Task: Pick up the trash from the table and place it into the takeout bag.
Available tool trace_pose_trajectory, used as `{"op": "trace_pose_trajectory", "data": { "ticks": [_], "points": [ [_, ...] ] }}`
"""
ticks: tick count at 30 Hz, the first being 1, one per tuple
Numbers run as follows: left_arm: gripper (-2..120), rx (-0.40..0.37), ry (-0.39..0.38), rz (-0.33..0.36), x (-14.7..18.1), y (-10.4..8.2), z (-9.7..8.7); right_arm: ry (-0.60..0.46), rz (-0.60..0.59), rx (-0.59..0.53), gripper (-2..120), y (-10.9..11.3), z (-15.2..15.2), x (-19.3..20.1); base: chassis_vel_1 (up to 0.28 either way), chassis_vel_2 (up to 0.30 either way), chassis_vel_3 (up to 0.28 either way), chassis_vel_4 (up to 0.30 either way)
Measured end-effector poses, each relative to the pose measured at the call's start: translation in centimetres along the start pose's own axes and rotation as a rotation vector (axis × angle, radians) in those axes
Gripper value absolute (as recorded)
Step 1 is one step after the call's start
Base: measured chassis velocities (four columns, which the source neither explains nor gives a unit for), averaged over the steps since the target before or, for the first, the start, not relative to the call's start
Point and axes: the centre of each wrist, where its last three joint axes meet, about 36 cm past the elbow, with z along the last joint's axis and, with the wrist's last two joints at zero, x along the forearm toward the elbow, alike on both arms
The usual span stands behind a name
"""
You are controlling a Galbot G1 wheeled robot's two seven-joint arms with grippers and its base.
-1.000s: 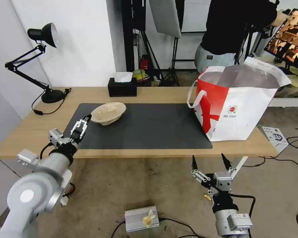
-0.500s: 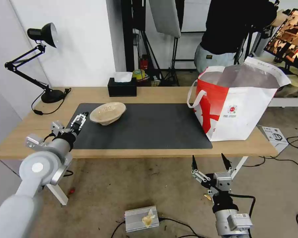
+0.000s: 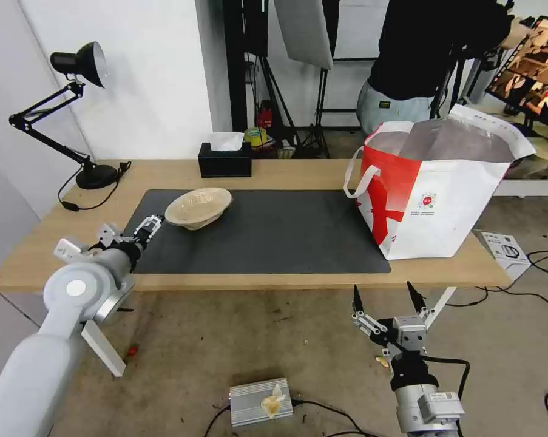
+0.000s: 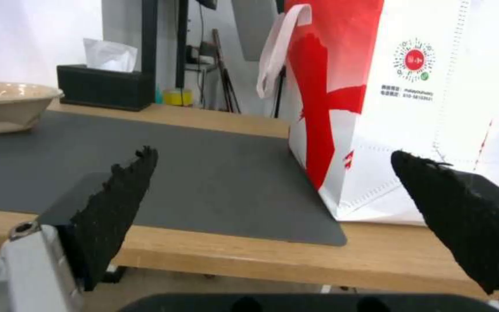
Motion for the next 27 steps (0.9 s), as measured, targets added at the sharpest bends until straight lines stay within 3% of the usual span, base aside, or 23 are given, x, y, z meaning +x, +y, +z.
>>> {"op": "trace_pose_trajectory", "data": {
  "ticks": [16,27],
  "points": [
    [100,0.02,0.079,0.049,-2.9,-2.4,-1.0,0.0,0.0,0.0,100,0.0,0.0,0.0,0.0,0.0,0.0,0.0],
    [100,0.035,0.096,0.028,-5.3,-2.8,-0.8,0.0,0.0,0.0,100,0.0,0.0,0.0,0.0,0.0,0.0,0.0]
  ]
}}
